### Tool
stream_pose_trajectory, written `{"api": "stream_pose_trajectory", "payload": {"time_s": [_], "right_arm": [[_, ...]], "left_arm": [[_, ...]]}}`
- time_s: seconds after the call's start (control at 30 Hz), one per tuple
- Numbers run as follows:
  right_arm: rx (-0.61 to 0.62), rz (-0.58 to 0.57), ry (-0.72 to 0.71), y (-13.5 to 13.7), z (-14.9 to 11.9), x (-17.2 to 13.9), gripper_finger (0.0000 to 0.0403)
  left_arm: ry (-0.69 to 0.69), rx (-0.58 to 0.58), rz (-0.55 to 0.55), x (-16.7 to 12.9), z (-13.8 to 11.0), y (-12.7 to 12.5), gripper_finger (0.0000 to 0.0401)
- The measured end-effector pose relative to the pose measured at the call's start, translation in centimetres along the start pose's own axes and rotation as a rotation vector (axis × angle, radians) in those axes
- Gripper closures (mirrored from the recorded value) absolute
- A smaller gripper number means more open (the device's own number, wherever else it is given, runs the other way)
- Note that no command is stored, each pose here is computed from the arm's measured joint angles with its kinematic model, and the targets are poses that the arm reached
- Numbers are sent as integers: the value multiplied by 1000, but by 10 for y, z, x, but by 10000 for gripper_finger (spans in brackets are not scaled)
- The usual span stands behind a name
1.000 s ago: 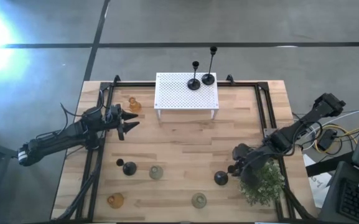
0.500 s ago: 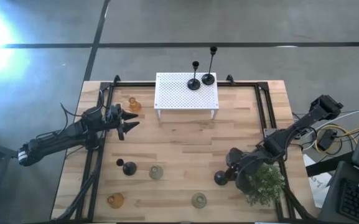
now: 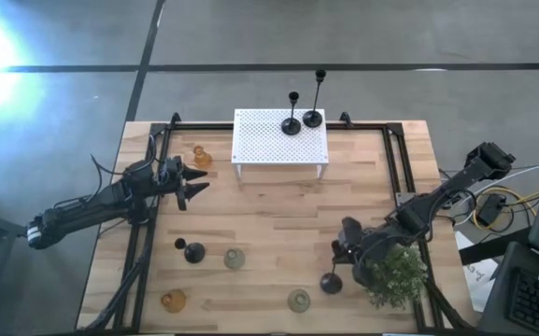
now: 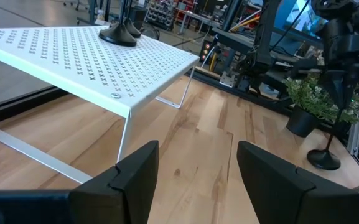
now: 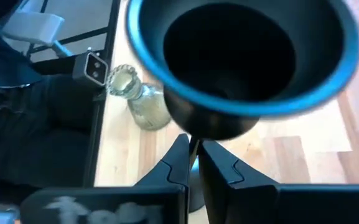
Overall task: Pick & Place candle stick holders
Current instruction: Put the black candle holder on the shelf
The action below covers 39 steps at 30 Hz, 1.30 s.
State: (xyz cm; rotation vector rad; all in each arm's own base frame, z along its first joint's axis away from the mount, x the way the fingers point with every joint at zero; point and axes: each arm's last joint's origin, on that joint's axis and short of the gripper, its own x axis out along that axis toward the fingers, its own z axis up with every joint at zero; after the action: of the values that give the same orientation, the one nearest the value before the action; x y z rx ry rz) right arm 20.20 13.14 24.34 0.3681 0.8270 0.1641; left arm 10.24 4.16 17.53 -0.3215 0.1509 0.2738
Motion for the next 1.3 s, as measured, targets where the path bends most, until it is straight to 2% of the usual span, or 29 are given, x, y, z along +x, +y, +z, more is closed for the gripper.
{"api": "stream_pose_trajectory", "payload": {"time_s": [0.27,0.5,0.9,1.07,1.3], "right_arm": [[-45,-38,-33,-2,2,-3,392],[-105,-58,-108,1,15,-16,393],[-162,-170,-108,-13,49,-43,394],[-214,-187,-136,-15,70,-59,394],[-271,-122,-212,-19,103,-84,394]], "left_arm": [[2,-18,1,0,0,0,179],[0,-176,-1,0,0,0,179],[-57,-170,6,0,5,-1,179],[-93,-126,-87,-1,11,-5,179],[-227,-52,-301,-2,29,-16,179]]}}
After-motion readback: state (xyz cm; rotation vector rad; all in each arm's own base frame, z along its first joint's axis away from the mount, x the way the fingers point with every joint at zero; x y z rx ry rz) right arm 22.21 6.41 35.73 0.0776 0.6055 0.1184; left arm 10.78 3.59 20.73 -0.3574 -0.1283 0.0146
